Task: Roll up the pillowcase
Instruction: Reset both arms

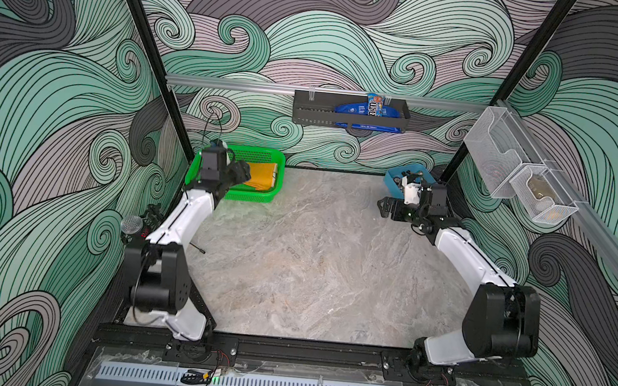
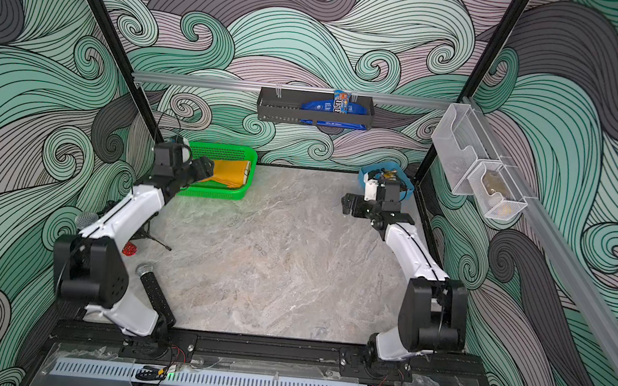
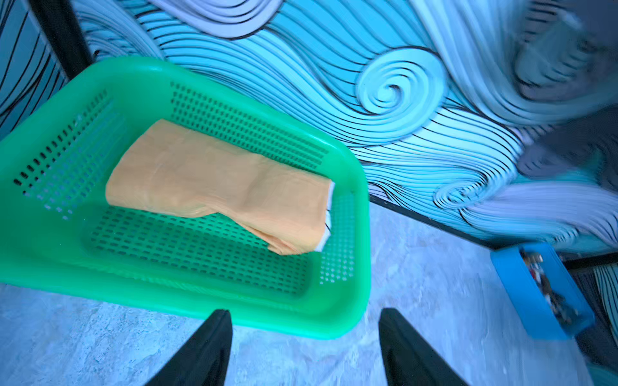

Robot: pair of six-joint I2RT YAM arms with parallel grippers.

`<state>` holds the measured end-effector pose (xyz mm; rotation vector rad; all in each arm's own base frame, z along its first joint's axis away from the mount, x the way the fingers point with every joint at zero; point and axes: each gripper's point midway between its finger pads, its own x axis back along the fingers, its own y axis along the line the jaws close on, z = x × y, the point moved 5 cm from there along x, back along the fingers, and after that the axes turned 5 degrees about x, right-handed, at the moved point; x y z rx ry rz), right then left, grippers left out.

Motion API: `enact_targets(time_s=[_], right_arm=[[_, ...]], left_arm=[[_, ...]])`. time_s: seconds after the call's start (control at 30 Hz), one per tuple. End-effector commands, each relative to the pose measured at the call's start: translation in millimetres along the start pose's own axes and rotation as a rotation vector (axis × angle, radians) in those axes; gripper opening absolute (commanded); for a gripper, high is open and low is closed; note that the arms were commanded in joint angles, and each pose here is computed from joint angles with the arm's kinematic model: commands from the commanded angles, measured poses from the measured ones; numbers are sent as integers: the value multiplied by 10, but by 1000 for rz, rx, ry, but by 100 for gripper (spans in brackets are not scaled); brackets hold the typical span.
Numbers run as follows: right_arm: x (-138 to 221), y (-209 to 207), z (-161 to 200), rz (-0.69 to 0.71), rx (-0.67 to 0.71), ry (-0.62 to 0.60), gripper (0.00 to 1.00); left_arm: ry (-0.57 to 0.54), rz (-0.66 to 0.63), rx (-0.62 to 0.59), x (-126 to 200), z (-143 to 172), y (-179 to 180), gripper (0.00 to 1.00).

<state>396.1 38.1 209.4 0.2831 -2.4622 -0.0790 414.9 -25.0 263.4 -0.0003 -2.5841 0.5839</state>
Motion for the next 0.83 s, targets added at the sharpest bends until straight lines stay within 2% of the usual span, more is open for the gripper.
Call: enact_targets(time_s=[0.0,0.13,0.3,0.33,0.37,0.47,0.63,0.7,0.8], right_arm=[[11,-266,-79,172,87,-177,100],[135,-517,31,255,58,-345,100],[225,-646,211,316,61,-469,100],[241,-688,218,352,60,-484,100],[259,-748,236,396,40,-501,100],[274,-781,303,397,50,-560,100],[261,-750,358,381,91,-577,100],[258,-715,352,361,100,-583,100],[306,-740,367,407,89,-610,100]], left_arm=[[-133,-3,-168,252,293,174,75],[-211,-7,-209,457,693,366,78],[-288,-86,-221,443,1063,667,81],[-304,-80,-212,441,1067,671,83],[-322,-79,-202,421,1066,671,96],[-296,-118,-206,270,1152,740,97],[-410,-78,-258,312,1191,744,99],[-405,-103,-250,259,1147,758,99],[-365,-119,-262,170,1171,777,99]])
